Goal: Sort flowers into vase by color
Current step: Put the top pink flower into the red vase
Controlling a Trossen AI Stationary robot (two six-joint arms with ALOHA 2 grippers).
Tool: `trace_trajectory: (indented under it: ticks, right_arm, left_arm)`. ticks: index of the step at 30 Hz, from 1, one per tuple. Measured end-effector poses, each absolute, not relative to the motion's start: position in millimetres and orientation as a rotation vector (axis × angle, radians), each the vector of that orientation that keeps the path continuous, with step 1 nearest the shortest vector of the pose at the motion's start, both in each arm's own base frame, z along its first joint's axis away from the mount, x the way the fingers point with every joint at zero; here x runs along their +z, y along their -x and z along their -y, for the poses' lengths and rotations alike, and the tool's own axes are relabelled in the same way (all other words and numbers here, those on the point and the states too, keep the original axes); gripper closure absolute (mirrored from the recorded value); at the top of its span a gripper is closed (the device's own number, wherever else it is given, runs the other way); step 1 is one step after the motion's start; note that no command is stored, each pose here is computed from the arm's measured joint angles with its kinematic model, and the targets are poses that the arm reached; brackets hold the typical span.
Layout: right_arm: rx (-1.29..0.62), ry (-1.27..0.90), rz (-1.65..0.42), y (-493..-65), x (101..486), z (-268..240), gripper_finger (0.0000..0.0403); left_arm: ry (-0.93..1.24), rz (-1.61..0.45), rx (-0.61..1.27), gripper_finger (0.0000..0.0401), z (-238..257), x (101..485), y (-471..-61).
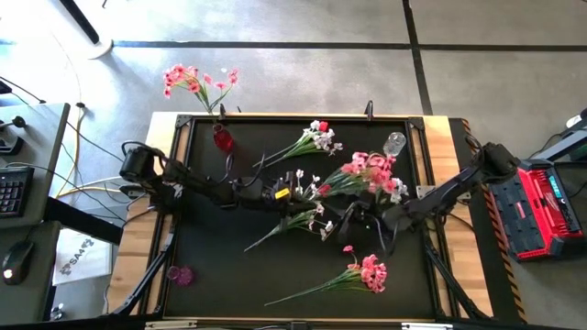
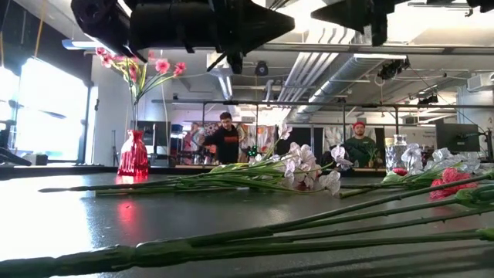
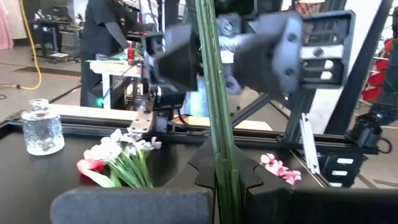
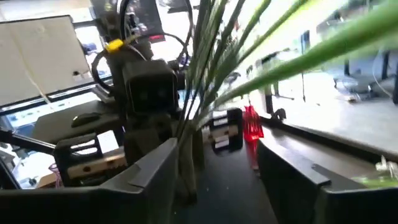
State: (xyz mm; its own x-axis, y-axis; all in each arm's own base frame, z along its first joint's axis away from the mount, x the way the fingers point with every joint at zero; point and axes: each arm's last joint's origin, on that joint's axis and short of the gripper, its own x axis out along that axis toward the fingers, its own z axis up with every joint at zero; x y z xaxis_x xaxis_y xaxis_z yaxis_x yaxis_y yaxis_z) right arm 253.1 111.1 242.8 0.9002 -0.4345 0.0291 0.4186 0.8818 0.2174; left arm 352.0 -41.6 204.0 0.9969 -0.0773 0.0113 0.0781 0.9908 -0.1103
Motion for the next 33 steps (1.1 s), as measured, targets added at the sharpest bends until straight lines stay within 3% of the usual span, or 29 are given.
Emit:
trace_trajectory:
  ticks: [5,12,20,33]
  right_arm:
    - [-0.432,-0.161,0.086,-256,245,-107,0.0263]
    - [-0.427,-0.098,0.072,-256,245,-107,0.0389]
    - [-0.402,-0.052,0.053,-259,250,-109,0.0399]
    - [-0.394,0.056,-0.296,-278,263,-105,0.0402]
  left_arm:
    - [0.107,-0.017,-0.091,0.0401,46,201,-351]
    - [0.129,-0.082,-0.085,0.0401,47,195,-351]
    - [0.166,-0.137,-0.076,0.0392,48,190,-350]
    - [0.193,-0.136,-0.073,0.0274,49,190,-350]
